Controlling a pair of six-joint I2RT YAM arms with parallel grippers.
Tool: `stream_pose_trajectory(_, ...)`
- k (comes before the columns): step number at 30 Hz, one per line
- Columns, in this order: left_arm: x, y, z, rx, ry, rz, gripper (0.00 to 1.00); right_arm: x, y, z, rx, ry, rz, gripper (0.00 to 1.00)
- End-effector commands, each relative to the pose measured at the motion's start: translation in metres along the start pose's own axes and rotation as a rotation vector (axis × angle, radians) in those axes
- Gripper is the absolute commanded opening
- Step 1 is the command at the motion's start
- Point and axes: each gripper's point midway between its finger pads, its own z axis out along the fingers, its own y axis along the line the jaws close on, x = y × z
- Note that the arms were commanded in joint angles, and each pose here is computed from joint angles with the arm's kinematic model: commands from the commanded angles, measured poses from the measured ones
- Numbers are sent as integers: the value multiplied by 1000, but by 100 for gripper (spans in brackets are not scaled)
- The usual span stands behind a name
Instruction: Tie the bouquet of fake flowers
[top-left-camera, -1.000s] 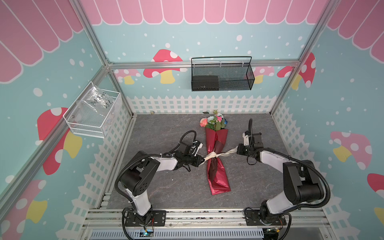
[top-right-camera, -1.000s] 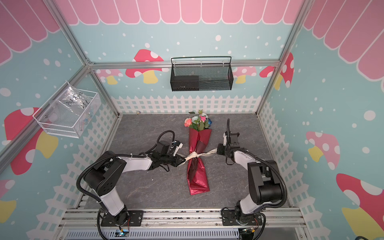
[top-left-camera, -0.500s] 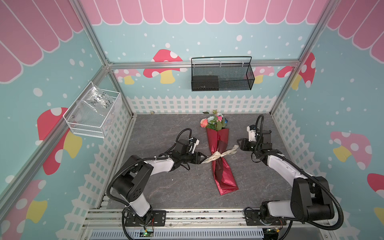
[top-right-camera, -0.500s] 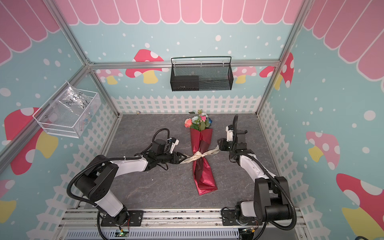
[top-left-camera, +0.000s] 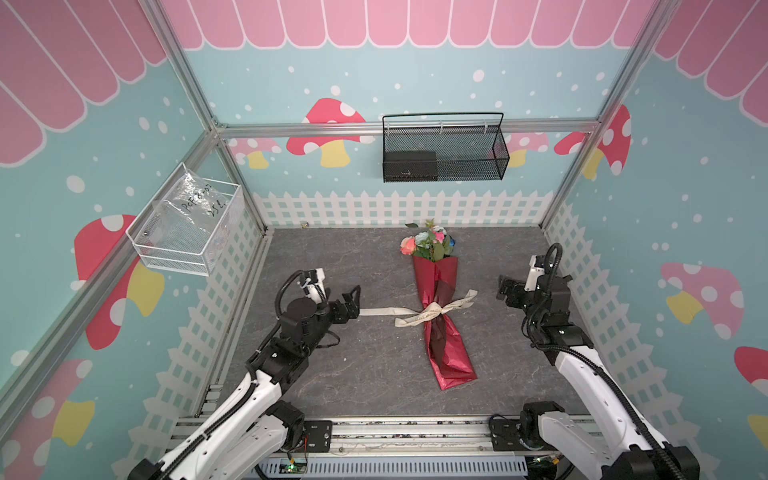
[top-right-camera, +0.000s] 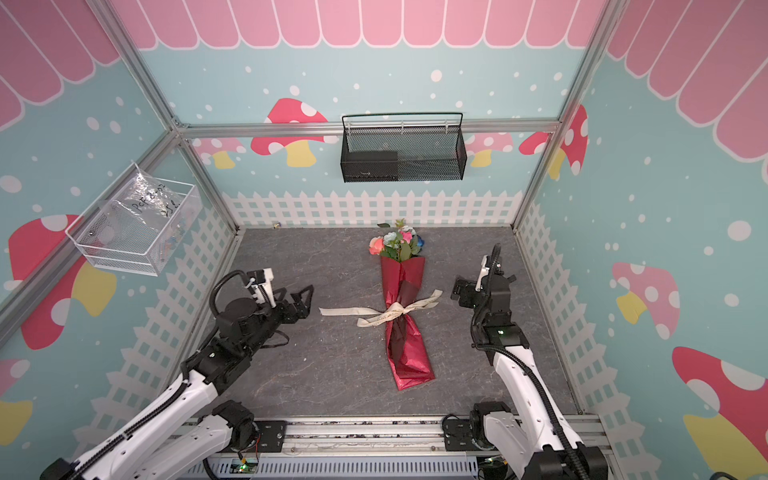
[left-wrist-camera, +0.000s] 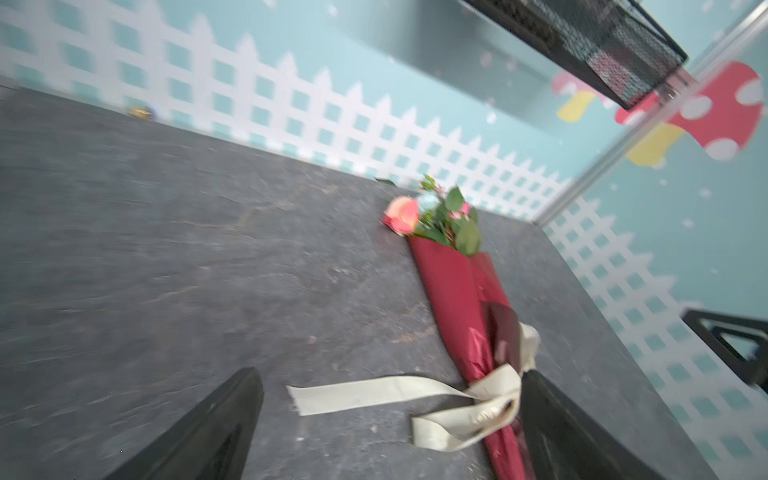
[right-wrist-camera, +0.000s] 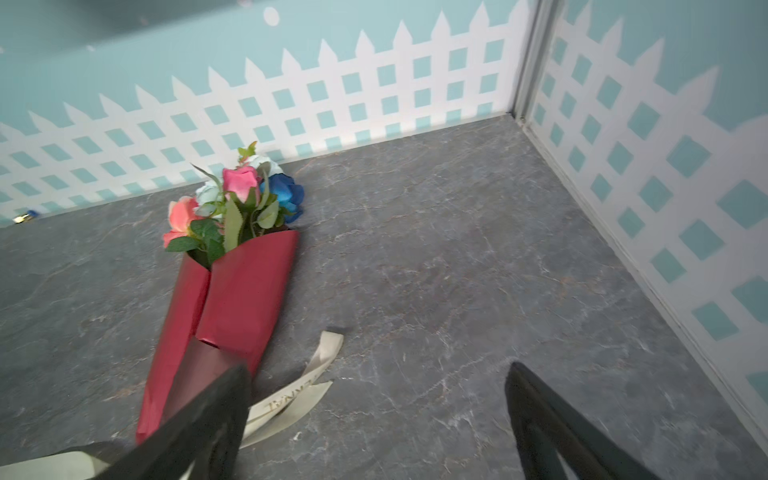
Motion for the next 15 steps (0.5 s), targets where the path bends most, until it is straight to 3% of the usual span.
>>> stream_pose_trajectory(1, 15, 75, -19, -318, -93, 62, 99, 2, -26, -6, 119, -104, -29, 100)
stream_pose_trajectory(4, 13, 102, -30, -409, -181, 56, 99, 5, -31, -10, 133, -192, -79, 100)
stream_pose_trajectory(7, 3, 107, -25, -397, -223, 105, 99, 10, -35, -10, 150, -248, -125, 100)
stream_pose_trajectory(12, 2, 124, 6, -415, -153, 209, 99, 14, -41, -9, 184, -340, -174, 100)
stream_pose_trajectory(15, 17, 138, 27, -360, -132, 202, 99, 16, -45, -8, 210, -370, -189, 100)
